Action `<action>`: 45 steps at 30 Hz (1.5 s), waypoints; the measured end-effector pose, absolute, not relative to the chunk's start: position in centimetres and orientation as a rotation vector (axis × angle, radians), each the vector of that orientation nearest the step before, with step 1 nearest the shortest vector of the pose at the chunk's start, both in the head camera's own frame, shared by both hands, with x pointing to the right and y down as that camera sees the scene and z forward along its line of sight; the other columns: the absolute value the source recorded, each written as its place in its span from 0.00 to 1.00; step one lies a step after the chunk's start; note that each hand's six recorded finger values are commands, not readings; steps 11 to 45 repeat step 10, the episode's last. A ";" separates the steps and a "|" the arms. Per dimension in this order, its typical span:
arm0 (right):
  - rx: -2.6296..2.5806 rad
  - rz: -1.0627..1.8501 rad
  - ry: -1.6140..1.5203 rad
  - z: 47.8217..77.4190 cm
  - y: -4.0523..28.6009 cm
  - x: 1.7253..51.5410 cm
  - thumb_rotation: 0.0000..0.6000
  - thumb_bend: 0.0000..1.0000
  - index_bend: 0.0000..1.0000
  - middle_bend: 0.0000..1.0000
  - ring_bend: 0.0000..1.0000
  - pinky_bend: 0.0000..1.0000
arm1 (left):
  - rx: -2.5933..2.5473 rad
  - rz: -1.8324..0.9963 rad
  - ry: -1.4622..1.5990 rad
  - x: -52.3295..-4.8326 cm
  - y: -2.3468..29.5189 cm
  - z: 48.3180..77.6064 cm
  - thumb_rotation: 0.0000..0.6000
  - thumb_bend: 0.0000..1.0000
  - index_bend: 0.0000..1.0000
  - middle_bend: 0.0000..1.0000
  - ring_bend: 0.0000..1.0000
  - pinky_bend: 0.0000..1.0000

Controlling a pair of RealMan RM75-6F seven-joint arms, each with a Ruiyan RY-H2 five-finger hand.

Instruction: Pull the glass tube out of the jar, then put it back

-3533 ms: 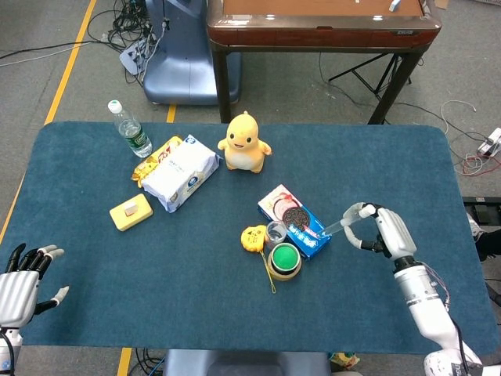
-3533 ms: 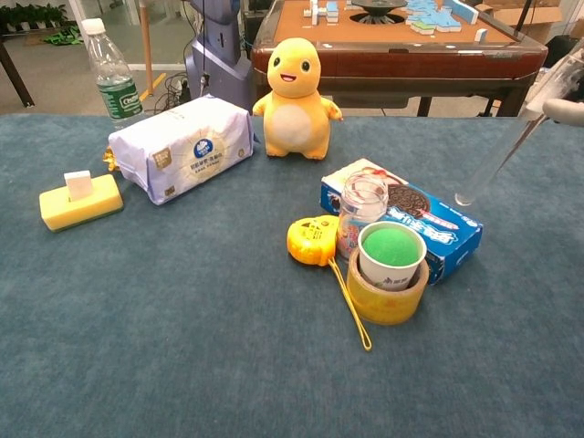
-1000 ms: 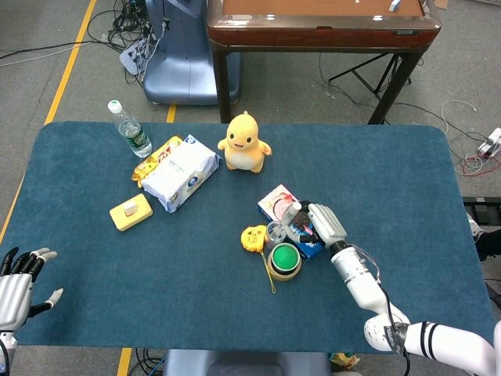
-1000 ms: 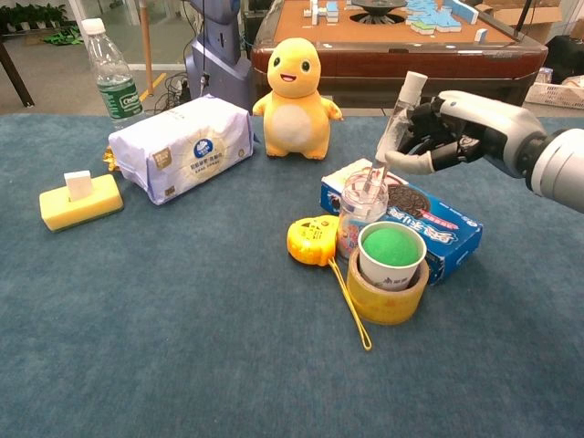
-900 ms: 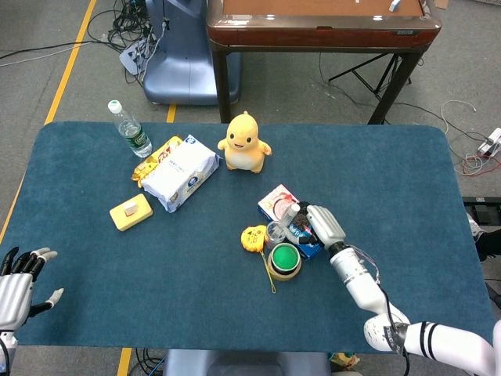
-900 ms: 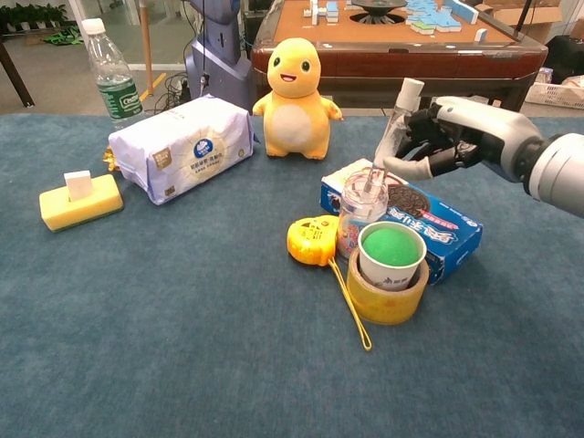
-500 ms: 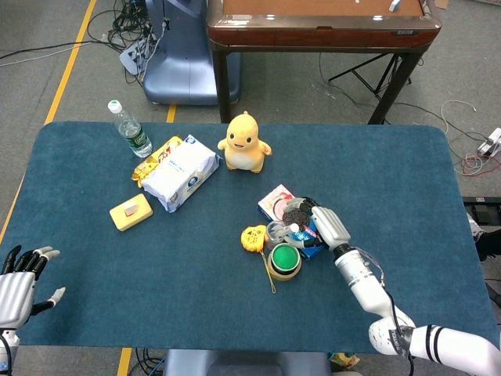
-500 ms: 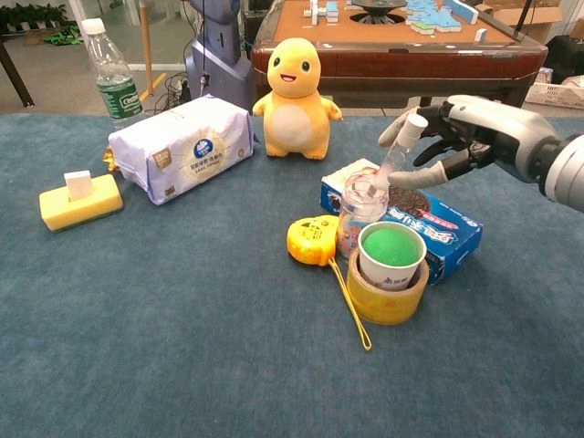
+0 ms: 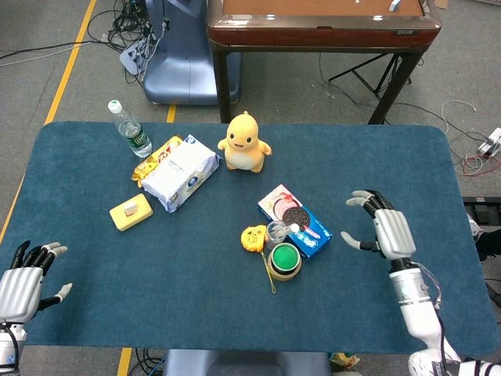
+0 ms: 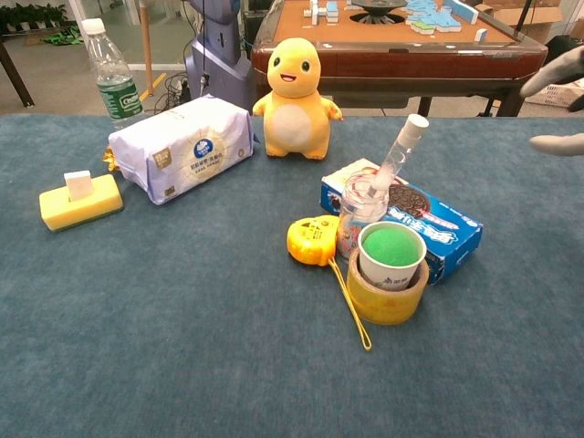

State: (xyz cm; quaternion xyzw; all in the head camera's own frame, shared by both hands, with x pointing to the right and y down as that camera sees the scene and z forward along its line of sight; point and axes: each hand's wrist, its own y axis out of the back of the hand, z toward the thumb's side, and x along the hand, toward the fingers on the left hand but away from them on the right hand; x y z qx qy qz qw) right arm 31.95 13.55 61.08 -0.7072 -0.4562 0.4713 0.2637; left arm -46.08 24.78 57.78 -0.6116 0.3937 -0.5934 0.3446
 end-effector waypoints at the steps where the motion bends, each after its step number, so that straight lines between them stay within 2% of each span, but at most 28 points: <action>1: -1.866 1.293 -1.241 60.4 14.0 33.0 1.00 0.28 0.32 0.24 0.13 0.22 | -1.591 -1.538 1.021 -46.0 24.7 57.8 1.00 0.24 0.25 0.20 0.16 0.02; 10: -1.688 1.443 -1.268 57.3 17.6 38.7 1.00 0.28 0.32 0.24 0.13 0.22 | -1.599 -1.522 1.018 -45.5 24.4 57.9 1.00 0.24 0.25 0.20 0.16 0.02; 45: -1.688 1.443 -1.268 57.3 17.6 38.7 1.00 0.28 0.32 0.24 0.13 0.22 | -1.599 -1.522 1.018 -45.5 24.4 57.9 1.00 0.24 0.25 0.20 0.16 0.02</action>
